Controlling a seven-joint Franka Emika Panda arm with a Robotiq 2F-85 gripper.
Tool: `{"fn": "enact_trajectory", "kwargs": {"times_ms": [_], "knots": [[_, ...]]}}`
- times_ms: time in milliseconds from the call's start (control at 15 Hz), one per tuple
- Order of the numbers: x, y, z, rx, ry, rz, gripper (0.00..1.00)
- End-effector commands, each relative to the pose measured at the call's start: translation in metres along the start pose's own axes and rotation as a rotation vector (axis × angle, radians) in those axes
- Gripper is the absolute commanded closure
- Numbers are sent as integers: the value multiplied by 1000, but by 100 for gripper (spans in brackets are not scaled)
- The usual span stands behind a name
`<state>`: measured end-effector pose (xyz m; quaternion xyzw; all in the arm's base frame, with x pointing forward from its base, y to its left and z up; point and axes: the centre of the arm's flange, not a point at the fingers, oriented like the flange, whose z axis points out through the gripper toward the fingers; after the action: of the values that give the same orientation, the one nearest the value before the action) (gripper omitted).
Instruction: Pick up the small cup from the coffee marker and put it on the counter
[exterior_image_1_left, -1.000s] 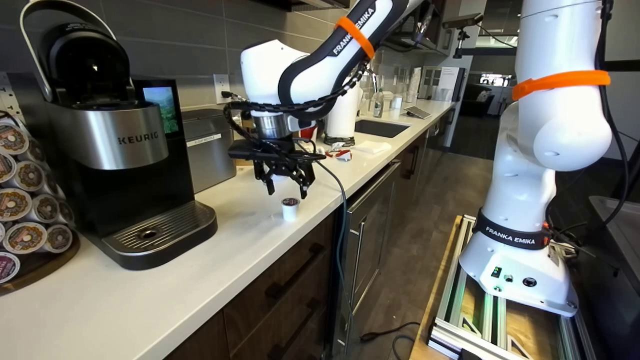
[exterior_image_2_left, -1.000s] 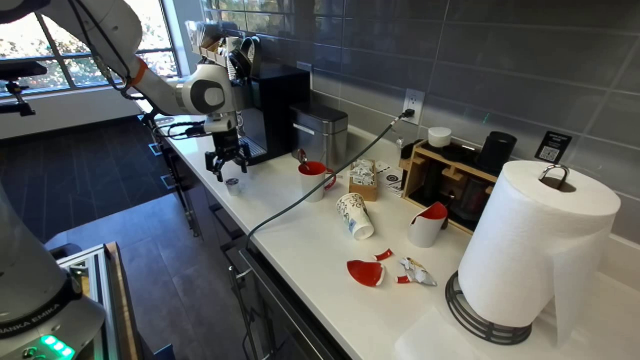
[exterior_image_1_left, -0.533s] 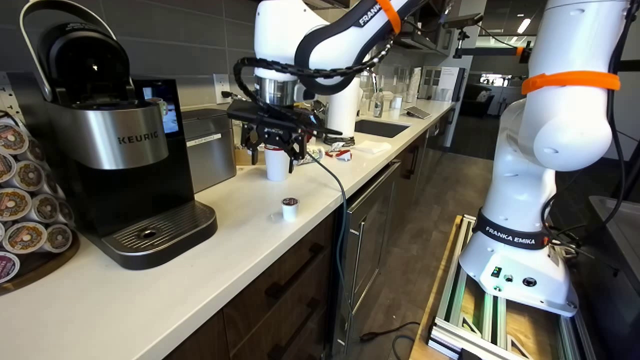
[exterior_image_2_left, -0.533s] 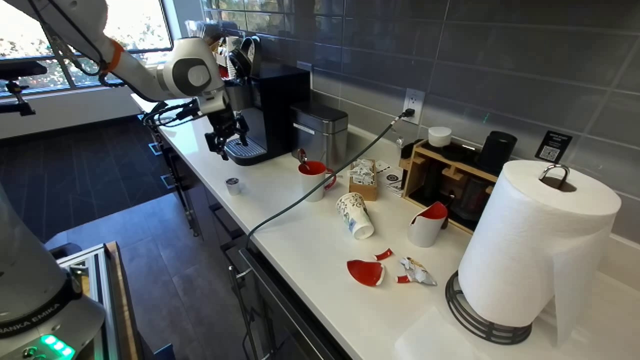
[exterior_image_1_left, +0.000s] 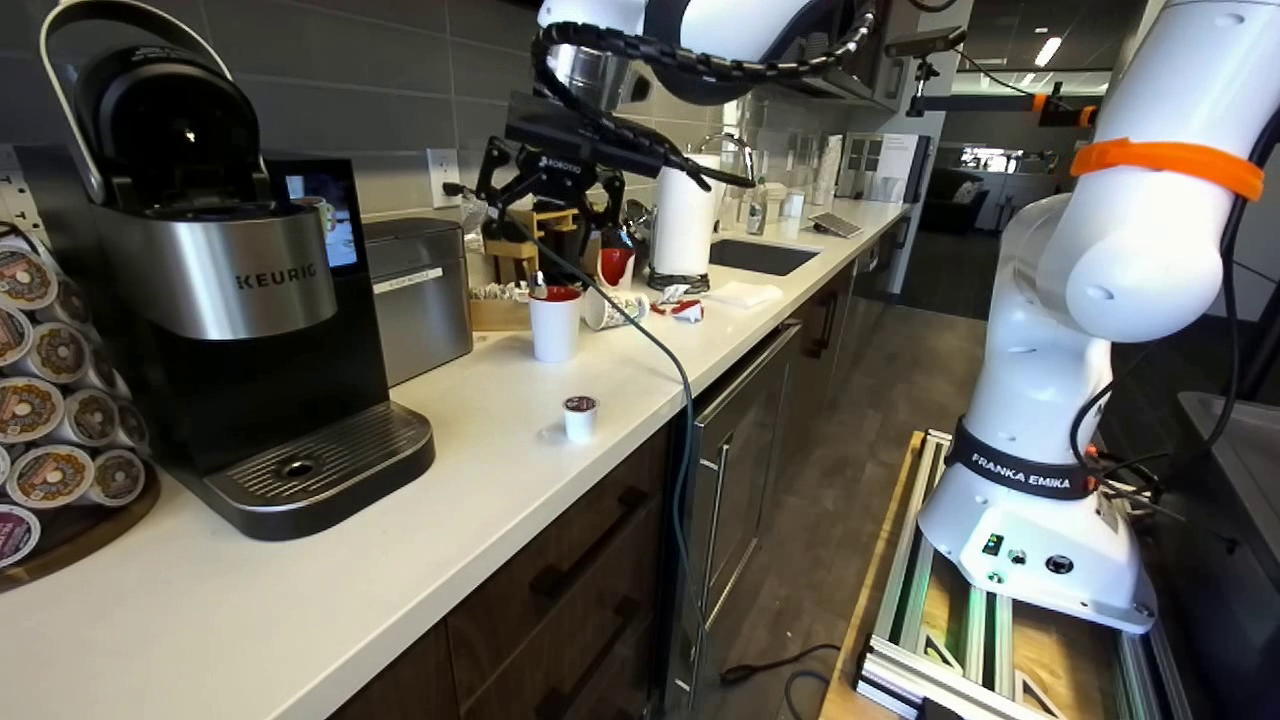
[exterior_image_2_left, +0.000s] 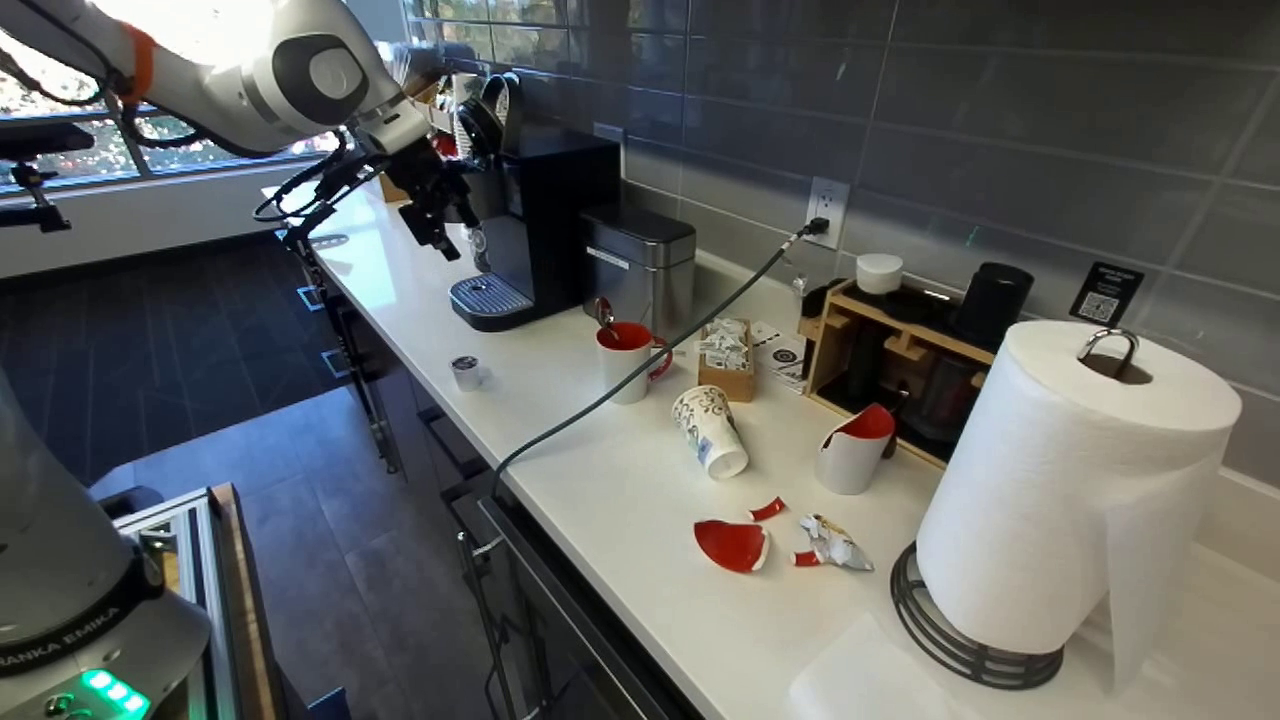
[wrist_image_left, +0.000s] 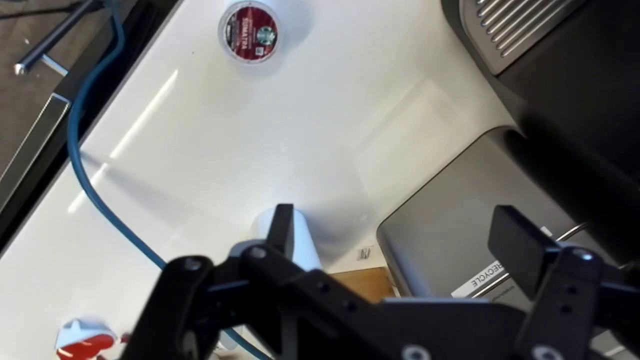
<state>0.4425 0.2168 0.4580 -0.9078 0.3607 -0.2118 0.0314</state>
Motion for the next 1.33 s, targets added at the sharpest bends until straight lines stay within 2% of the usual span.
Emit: {"fn": "enact_trajectory", "kwargs": {"times_ms": [0,267,400,467,600,667,733,933,1000,1200,1267], "knots": [[7,-3,-12,-166,14,-102,0],[21,-12,-21,-398,107,-90,0],[22,-19,-24,-423,117,-130,0],[21,-22,-25,-395,108,-175,0],[19,-24,-19,-279,46,-267,0],[17,-18,-28,-337,88,-202,0],[17,-23,-25,-307,82,-229,0],[19,-25,-21,-295,75,-252,0],[20,-24,-20,-289,171,-260,0],[41,-13,-2,-263,281,-249,0],[48,-10,4,-228,295,-254,0]]}}
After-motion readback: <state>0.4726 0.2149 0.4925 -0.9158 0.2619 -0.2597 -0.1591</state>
